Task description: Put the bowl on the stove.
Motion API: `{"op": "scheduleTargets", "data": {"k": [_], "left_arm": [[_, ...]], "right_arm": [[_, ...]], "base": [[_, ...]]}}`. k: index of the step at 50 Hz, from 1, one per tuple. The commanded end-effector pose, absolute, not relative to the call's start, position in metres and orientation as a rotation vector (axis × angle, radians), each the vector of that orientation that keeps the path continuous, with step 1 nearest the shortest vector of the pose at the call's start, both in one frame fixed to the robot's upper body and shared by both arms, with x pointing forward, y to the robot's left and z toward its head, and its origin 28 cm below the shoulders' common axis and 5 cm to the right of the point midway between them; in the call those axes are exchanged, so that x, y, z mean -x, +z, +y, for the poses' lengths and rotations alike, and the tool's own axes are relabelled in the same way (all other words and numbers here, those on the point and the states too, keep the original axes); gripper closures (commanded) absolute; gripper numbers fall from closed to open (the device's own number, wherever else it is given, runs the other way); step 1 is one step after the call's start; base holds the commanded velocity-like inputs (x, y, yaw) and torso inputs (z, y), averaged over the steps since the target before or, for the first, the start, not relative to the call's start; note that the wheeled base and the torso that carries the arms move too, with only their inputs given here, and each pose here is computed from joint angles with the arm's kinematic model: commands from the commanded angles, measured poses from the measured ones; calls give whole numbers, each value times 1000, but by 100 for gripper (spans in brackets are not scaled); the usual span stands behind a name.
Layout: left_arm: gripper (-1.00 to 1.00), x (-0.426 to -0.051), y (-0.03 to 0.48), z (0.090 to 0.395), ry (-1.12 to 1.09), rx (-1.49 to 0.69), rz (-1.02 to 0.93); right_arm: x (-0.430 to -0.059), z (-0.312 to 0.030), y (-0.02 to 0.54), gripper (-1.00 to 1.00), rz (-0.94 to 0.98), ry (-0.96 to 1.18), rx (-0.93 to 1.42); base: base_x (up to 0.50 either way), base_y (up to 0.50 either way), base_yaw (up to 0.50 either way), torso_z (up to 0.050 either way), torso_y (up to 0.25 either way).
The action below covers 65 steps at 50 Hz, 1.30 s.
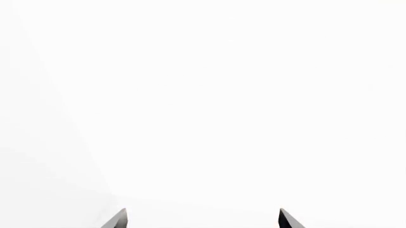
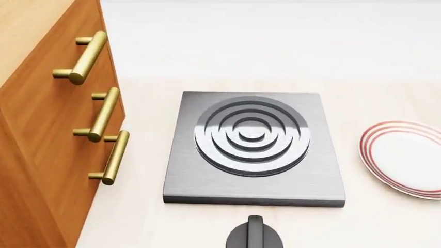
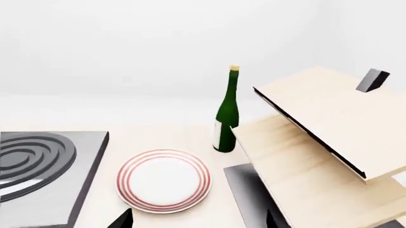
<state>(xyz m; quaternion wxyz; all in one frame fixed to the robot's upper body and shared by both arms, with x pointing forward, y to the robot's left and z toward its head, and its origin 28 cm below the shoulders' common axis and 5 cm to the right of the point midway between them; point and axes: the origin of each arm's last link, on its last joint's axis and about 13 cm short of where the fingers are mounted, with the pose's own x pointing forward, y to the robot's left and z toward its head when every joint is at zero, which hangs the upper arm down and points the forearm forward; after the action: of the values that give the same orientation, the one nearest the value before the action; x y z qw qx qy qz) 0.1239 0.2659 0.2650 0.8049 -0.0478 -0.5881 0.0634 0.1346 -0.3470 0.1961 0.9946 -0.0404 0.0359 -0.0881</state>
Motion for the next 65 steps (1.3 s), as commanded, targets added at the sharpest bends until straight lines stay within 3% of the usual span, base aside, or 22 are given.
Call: {"op": "scheduleTargets", "data": {"k": [1, 26, 65], "left_arm": [[-100, -124, 266, 268, 159, 80, -1304], [-100, -125, 265, 268, 158, 81, -1301], [-100, -126, 264, 269, 162, 72, -1296]], "right_arm": [[-145, -356, 236, -100, 160, -173, 193], [-155, -356, 249, -100, 570, -44, 277], [-164, -351, 217, -100, 705, -19, 276]], "base": [[0, 0, 0, 0, 0], [0, 0, 0, 0, 0], [0, 0, 0, 0, 0]]}}
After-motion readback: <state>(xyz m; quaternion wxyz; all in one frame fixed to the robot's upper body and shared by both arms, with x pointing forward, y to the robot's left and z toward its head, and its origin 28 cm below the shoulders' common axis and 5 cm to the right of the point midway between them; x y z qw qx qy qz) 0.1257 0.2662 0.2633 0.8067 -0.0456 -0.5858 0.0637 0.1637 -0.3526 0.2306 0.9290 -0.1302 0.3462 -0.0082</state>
